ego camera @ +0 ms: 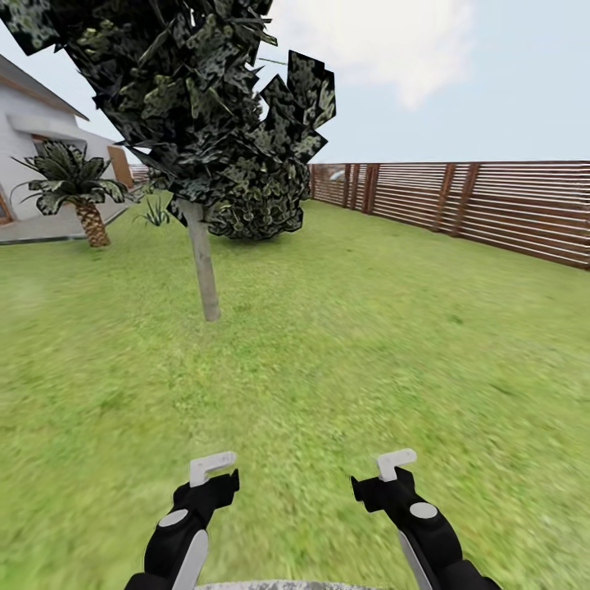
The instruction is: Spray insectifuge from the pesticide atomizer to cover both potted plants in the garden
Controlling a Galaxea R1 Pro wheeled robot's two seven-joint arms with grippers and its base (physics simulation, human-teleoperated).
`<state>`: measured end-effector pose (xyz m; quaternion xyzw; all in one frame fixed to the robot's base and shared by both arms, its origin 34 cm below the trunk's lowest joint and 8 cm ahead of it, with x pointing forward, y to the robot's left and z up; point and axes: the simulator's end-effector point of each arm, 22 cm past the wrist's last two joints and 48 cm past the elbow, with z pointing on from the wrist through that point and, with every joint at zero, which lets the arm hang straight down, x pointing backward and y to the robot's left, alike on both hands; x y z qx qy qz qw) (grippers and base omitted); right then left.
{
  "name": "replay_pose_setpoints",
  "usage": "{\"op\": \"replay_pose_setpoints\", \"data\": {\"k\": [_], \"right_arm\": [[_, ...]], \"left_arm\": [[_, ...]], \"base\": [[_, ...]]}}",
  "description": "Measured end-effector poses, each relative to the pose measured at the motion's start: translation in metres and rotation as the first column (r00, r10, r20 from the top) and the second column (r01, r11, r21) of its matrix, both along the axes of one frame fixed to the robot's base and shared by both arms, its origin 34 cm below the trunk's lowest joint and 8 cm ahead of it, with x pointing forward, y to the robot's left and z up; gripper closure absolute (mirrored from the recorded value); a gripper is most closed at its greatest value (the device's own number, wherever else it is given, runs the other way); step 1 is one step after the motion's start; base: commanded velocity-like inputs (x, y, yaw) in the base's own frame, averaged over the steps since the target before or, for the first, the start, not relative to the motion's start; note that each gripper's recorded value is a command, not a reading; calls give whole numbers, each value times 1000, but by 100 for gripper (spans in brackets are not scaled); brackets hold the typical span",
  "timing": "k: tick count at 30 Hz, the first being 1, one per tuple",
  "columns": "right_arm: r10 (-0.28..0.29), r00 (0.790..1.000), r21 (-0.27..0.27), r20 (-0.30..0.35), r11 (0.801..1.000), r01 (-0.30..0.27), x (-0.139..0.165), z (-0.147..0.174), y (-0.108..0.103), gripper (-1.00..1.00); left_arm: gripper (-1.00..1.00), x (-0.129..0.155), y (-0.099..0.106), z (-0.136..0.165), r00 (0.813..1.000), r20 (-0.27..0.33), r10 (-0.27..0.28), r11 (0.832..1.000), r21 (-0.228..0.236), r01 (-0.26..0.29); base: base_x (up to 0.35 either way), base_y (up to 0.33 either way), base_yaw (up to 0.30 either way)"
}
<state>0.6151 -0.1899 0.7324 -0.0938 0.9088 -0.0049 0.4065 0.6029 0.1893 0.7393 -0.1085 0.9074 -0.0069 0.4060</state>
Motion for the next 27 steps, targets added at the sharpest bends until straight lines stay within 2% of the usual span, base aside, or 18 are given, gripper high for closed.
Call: {"op": "replay_pose_setpoints", "data": {"k": [23,27], "right_arm": [[-3,1000,-1,-1,1000,3,0,-1,-2,-100],[-4,1000,-3,-5,1000,4,0,-1,-2,-100]], "left_arm": [[-100,-1,2,-3,1000,-9,6,1000,-3,-6],[-100,-6,-1,-14,999,-33,-4,1000,-4,4]], "base": [[0,0,-291],[0,0,-291]]}}
